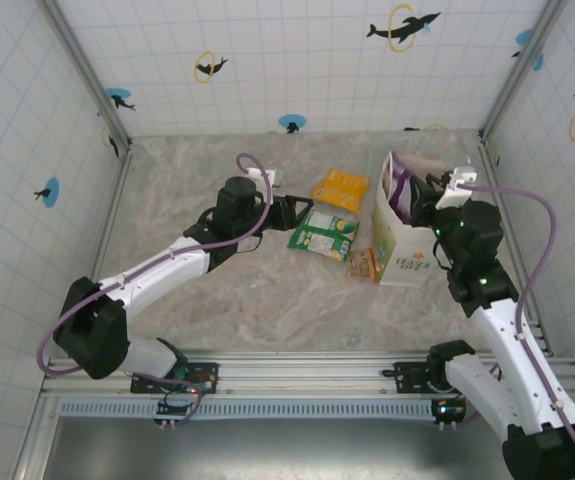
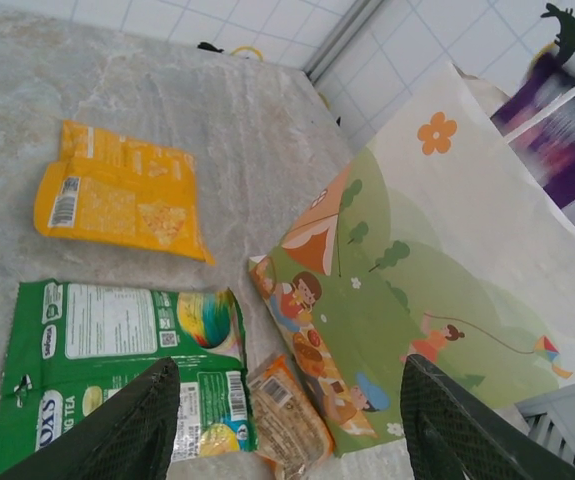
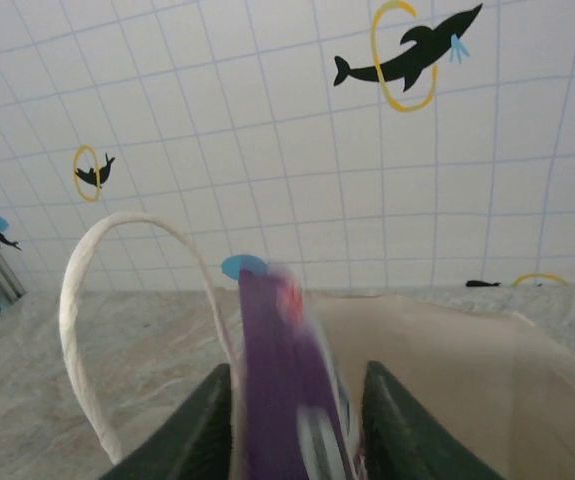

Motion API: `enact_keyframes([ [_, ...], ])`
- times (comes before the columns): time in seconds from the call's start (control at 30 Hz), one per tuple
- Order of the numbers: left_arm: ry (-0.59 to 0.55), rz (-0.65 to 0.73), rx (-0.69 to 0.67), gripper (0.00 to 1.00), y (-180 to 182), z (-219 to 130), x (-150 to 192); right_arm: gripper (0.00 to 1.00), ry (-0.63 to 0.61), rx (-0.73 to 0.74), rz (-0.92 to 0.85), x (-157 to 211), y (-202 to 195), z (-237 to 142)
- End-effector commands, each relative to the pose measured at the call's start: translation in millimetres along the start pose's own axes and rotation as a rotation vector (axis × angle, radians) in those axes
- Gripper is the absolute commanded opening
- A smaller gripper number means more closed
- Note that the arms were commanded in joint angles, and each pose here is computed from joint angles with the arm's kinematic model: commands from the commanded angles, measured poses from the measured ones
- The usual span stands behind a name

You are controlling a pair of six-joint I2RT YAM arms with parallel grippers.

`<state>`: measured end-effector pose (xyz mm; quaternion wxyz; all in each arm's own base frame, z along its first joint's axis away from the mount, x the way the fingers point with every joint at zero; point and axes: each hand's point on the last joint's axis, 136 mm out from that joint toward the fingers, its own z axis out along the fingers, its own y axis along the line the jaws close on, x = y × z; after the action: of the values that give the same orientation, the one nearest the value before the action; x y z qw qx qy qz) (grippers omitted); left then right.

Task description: Place the snacks into the paper bag

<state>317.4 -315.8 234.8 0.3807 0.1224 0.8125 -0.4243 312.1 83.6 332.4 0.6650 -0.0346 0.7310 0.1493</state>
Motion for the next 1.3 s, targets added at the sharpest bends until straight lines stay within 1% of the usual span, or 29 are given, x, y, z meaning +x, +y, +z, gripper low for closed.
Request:
enact_keyframes([
  [0.0, 0.015, -0.082, -0.001, 0.59, -5, 3, -5, 0.43, -0.055, -0.011, -0.003, -29, 5, -11],
  [0.07, 0.032, -0.155, -0.017, 0.58, 0, 4, 1, 0.44, -0.058, -0.011, -0.005, -34, 6, -13],
  [0.17, 0.043, -0.307, -0.048, 0.56, 10, 6, 12, 0.45, -0.061, -0.017, -0.004, -42, 8, -18],
  [0.2, 0.049, -0.371, -0.056, 0.57, 16, 7, 21, 0.45, -0.066, -0.018, -0.003, -45, 9, -20],
  [0.33, 0.015, -0.627, -0.037, 0.59, 27, 7, 40, 0.45, -0.072, -0.023, -0.001, -47, 10, -24],
  [0.43, 0.006, -0.75, -0.07, 0.6, 40, 10, 54, 0.45, -0.078, -0.021, 0.005, -47, 10, -26],
  [0.57, -0.01, -0.834, -0.102, 0.6, 45, 17, 62, 0.45, -0.083, -0.022, 0.013, -47, 9, -29],
  [0.67, -0.029, -0.906, -0.157, 0.6, 53, 22, 74, 0.45, -0.081, -0.022, 0.015, -43, 9, -30],
  [0.77, -0.019, -1.051, -0.287, 0.57, 74, 27, 102, 0.45, -0.077, -0.024, 0.016, -40, 9, -31],
  [0.83, -0.009, -1.105, -0.306, 0.56, 78, 33, 116, 0.45, -0.076, -0.028, 0.02, -37, 9, -32],
  [0.93, -0.006, -1.145, -0.332, 0.56, 83, 40, 130, 0.45, -0.076, -0.034, 0.023, -34, 10, -34],
  [1.07, -0.032, -1.155, -0.357, 0.54, 91, 53, 133, 0.46, -0.078, -0.035, 0.023, -32, 9, -36],
  [1.2, -0.104, -1.236, -0.35, 0.53, 99, 64, 133, 0.46, -0.066, -0.044, 0.038, -25, 10, -35],
  [1.27, -0.094, -1.256, -0.347, 0.53, 98, 72, 137, 0.46, -0.056, -0.051, 0.04, -21, 11, -33],
])
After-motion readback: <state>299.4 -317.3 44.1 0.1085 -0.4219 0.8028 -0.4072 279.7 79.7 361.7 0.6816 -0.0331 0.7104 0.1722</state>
